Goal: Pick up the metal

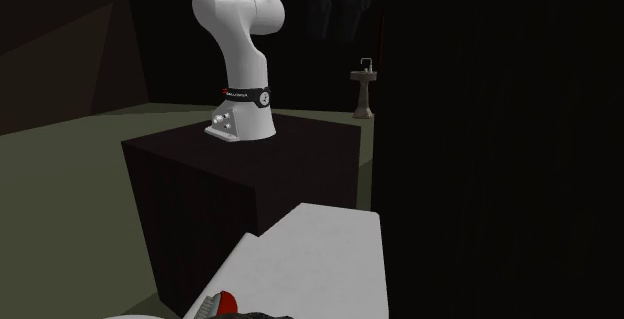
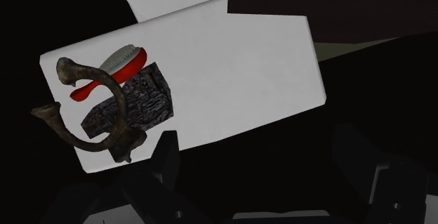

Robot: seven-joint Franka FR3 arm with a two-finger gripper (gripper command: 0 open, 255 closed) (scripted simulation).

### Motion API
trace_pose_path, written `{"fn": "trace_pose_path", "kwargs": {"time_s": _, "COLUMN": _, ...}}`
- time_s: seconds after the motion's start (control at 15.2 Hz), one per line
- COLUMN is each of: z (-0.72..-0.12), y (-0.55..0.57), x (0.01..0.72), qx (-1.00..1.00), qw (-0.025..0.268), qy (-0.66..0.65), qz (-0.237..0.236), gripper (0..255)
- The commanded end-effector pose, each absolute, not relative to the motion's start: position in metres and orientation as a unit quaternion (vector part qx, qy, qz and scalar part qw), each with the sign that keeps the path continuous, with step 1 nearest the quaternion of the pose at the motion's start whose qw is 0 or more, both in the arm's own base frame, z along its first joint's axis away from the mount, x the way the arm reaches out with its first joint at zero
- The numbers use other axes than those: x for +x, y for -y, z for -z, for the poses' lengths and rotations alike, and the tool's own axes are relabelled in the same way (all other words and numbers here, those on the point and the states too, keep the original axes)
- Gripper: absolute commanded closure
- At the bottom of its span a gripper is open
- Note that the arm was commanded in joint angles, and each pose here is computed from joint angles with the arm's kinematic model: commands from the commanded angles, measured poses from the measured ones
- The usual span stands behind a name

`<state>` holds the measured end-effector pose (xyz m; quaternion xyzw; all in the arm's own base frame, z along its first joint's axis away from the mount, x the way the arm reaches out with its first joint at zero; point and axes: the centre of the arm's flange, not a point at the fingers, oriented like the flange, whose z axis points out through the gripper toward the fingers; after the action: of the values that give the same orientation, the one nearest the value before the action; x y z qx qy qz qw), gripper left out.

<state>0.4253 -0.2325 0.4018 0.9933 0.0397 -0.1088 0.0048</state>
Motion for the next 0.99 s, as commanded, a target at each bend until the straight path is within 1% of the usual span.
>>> {"fn": "trace_pose_path", "kwargs": {"time_s": 0.0, "z": -0.384, "y": 0.244, "x": 0.427, "qx": 0.993, "qw": 0.004, "qy": -0.04, "qz": 0.113, "gripper": 0}}
{"fn": "trace_pose_path", "kwargs": {"time_s": 0.92, "z": -0.239, "y": 0.356, "x": 0.449, "qx": 0.992, "qw": 0.006, "qy": -0.04, "qz": 0.12, "gripper": 0}}
